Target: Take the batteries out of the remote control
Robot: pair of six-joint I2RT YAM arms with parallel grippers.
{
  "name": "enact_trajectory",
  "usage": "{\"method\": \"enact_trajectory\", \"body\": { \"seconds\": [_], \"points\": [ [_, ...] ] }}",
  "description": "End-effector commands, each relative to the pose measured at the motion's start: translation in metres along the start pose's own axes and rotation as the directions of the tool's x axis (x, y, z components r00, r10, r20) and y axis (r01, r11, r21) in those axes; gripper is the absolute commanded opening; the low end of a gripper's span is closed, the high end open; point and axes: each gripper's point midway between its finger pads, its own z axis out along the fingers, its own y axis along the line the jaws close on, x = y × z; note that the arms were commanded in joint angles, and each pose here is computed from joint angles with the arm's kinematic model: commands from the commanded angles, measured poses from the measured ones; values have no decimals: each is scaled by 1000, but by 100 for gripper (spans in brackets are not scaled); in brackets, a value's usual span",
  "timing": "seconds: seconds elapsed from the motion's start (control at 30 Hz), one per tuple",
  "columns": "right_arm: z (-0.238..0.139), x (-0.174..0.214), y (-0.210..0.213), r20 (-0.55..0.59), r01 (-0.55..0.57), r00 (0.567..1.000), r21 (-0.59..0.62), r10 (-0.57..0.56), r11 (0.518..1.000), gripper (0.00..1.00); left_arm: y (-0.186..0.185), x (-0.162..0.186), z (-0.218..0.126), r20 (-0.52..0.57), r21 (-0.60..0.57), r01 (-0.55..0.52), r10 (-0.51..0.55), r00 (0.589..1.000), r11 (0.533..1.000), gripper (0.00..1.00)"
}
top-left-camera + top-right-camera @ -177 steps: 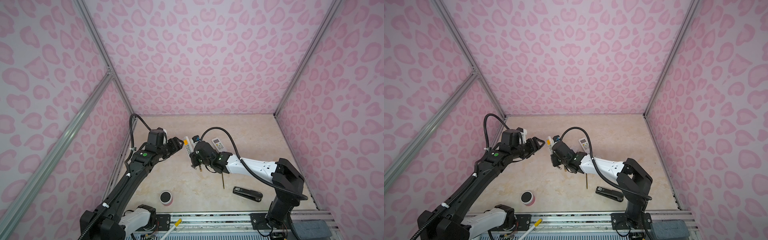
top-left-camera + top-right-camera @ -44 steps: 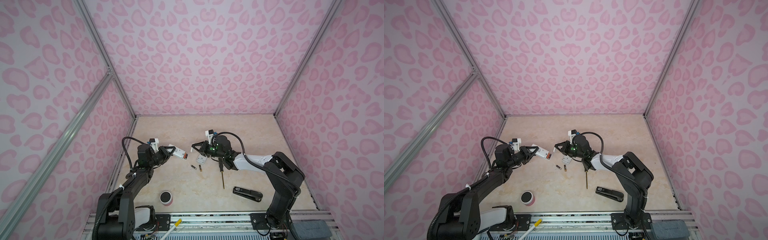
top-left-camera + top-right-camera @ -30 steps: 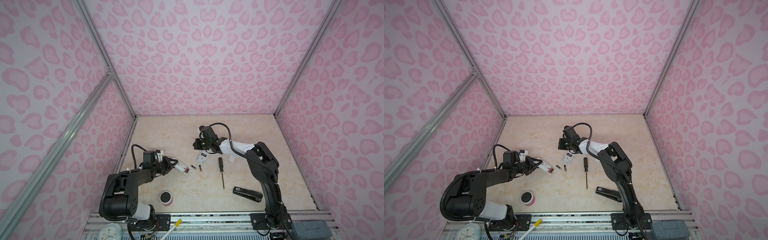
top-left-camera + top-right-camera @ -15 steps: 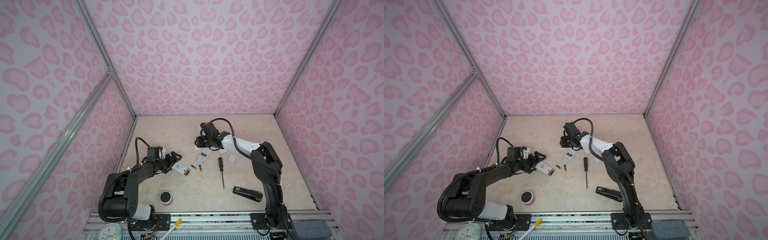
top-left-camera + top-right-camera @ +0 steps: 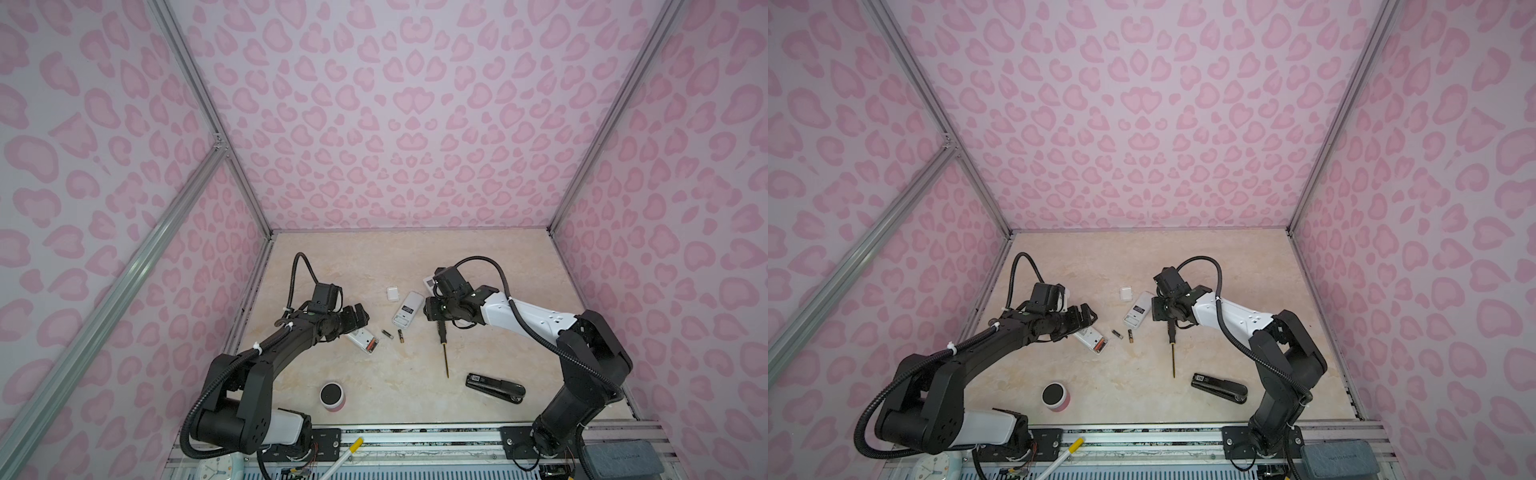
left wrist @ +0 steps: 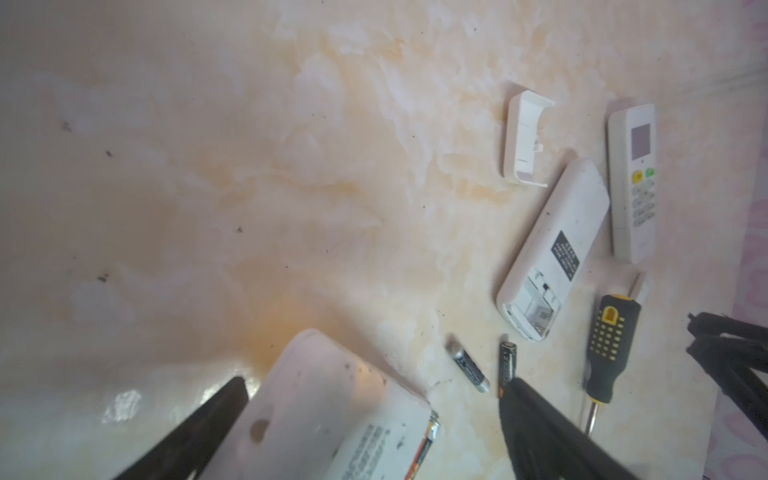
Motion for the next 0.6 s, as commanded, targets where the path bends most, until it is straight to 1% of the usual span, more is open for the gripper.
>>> {"method": "enact_trajectory", "body": {
  "seconds": [0.0, 0.07, 0.1, 0.2, 0.23, 0.27, 0.37, 0.47, 0.5, 0.53, 0.57],
  "points": [
    [5, 10, -8, -8, -46, 999, 19, 47, 999, 55, 16, -3, -1, -1, -137, -79, 80, 997, 987, 97],
    [7, 16, -12, -21, -59, 998, 31, 60, 998, 56, 35, -10, -11, 10, -311, -139, 150, 989, 940, 97],
    [8, 18, -14, -25, -63, 998, 34, 64, 997, 56, 42, -12, -17, 3, -375, -159, 172, 985, 914, 97],
    [13, 24, -16, -42, -63, 997, 47, 65, 997, 56, 44, -17, -26, -1, -437, -204, 227, 974, 876, 97],
    [16, 25, -18, -49, -62, 997, 55, 65, 997, 56, 41, -18, -27, -2, -431, -214, 236, 972, 876, 97],
    [18, 27, -19, -56, -55, 997, 64, 58, 996, 56, 34, -17, -25, -2, -402, -222, 241, 970, 889, 97],
    [25, 34, -20, -75, -41, 996, 85, 48, 996, 56, 6, -4, -6, -24, -204, -212, 211, 977, 956, 97],
    [32, 39, -19, -87, -34, 995, 94, 42, 995, 53, -13, 2, 5, -28, -78, -159, 157, 987, 984, 97],
    [34, 40, -19, -90, -32, 995, 95, 41, 995, 51, -17, 1, 5, -13, -53, -146, 145, 989, 988, 97],
    [36, 42, -19, -97, -32, 994, 98, 42, 995, 50, -18, -2, 3, 2, -55, -143, 143, 990, 988, 97],
    [37, 43, -20, -99, -32, 994, 100, 42, 994, 47, -12, -7, -1, 20, -100, -157, 160, 987, 982, 97]
  ]
}}
